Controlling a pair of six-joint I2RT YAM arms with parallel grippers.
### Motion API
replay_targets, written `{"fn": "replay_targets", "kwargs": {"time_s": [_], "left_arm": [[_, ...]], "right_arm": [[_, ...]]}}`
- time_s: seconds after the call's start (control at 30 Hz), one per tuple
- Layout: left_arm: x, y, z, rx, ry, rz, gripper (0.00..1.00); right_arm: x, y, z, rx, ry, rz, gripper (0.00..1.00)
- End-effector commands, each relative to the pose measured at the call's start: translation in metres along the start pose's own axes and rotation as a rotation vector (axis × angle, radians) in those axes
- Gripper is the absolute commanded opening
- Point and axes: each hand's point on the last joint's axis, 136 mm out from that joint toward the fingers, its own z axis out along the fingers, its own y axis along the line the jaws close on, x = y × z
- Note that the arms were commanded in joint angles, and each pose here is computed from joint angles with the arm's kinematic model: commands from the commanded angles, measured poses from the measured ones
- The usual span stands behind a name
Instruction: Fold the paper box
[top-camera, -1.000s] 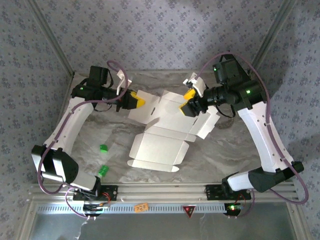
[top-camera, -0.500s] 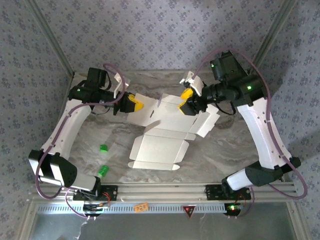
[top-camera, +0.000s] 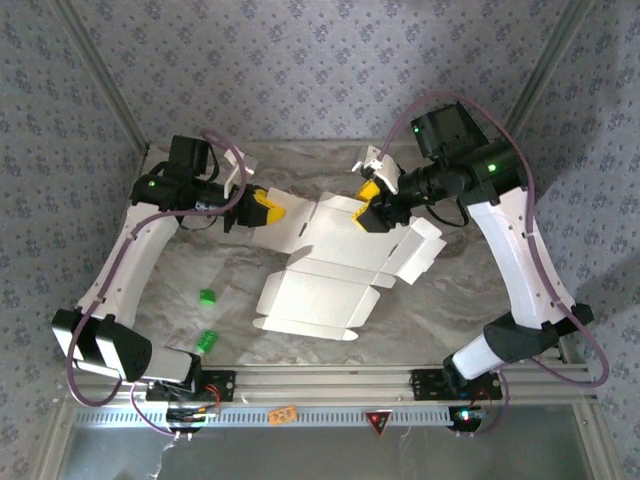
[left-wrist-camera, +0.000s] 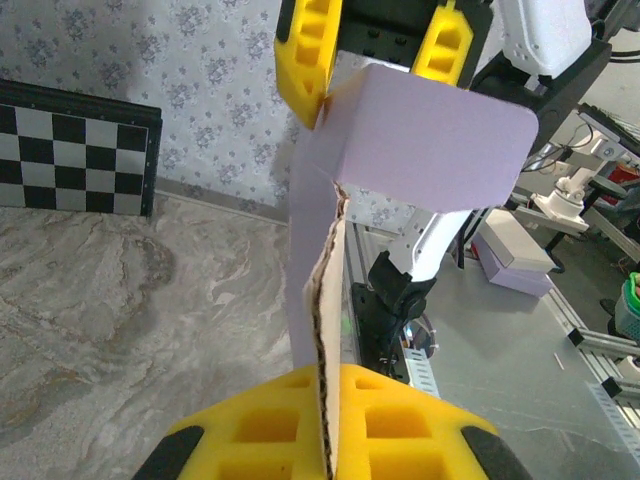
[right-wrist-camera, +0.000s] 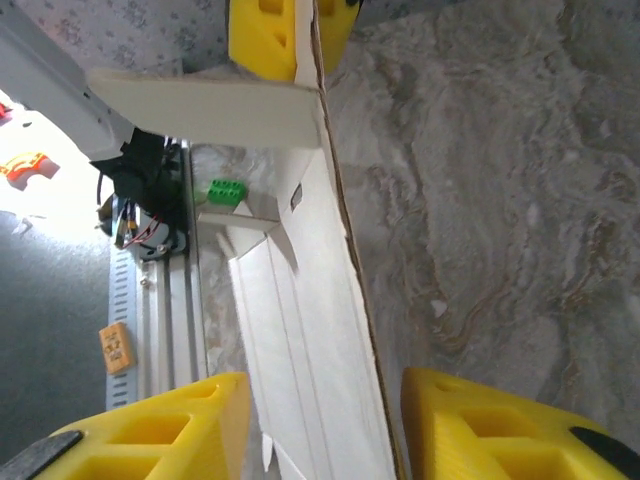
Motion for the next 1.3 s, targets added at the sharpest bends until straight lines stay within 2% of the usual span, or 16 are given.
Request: {"fn": "replay_targets", "kwargs": {"time_s": [0.0,0.3,0.57,0.73,0.8,0.87,1.0,1.07,1.17,1.27], "left_arm": [[-0.021,-0.023,-0.005,0.041,-0.039,0.096,0.02],[-0.027,-0.017,-0.005,-0.009,-0.022,0.120,0.01],[-0.031,0.005,-0.007,-0.128,-0.001,0.120,0.03],[-0.041,0.022,-0.012,-0.265,-0.015,0.143,0.11],[-0.044,0.034,-0.017,-0.360,-0.026,0.135,0.19],[-0.049,0.049,-0.026,-0.480,-0.045,0.114,0.30],[-0.055,0.069,-0.045,-0.657,-0.106,0.062,0.42],[-0.057,0.074,-0.049,-0.695,-0.142,0.027,0.47],[-0.057,0.082,-0.053,-0.726,-0.181,-0.035,0.49],[-0.049,0.087,-0.049,-0.707,-0.192,-0.088,0.50]], "right_arm": [[0.008,0.017,-0.002,-0.055,0.038,0.005,0.42],[0.013,0.022,0.004,-0.080,0.069,0.035,0.25],[0.014,0.022,0.006,-0.077,0.078,0.068,0.09],[0.014,0.018,0.011,-0.079,0.073,0.115,0.03],[0.015,0.012,0.014,-0.058,0.065,0.151,0.00],[0.014,-0.001,0.017,-0.018,0.033,0.207,0.00],[0.006,-0.033,0.018,0.058,-0.130,0.353,0.00],[0.008,-0.055,0.021,0.113,-0.215,0.452,0.00],[0.012,-0.080,0.024,0.119,-0.351,0.583,0.00],[0.026,-0.092,0.034,0.128,-0.402,0.665,0.00]]}}
